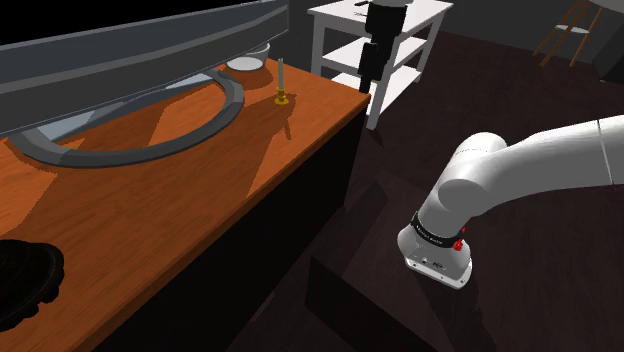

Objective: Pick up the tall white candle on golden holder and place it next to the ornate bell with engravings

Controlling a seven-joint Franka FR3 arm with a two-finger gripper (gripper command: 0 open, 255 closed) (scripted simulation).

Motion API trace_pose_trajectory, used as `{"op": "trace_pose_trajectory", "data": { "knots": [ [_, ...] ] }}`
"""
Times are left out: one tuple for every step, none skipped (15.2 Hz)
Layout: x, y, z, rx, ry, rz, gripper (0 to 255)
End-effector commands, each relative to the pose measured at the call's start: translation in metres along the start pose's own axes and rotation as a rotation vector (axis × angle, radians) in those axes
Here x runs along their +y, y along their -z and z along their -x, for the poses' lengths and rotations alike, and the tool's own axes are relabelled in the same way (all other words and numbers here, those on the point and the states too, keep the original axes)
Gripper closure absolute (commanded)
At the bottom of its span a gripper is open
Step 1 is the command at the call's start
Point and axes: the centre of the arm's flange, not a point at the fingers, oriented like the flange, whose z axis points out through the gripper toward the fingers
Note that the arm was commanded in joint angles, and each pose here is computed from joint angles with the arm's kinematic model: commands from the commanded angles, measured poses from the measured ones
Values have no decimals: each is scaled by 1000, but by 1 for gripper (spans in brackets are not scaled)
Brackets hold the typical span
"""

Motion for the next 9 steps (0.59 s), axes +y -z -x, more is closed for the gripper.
{"op": "trace_pose_trajectory", "data": {
  "knots": [
    [0, 0, 0, 0, 0, 0, 0],
    [4, -6, -8, 17, -1, -1, 0],
    [9, -12, -17, 34, -1, -3, 0],
    [13, -17, -25, 51, -2, -4, 0],
    [18, -23, -34, 68, -3, -5, 0],
    [22, -28, -43, 85, -3, -7, 0],
    [27, -33, -52, 102, -4, -8, 0],
    [31, -38, -61, 119, -5, -9, 0],
    [36, -43, -70, 136, -5, -11, 0]
  ]
}}
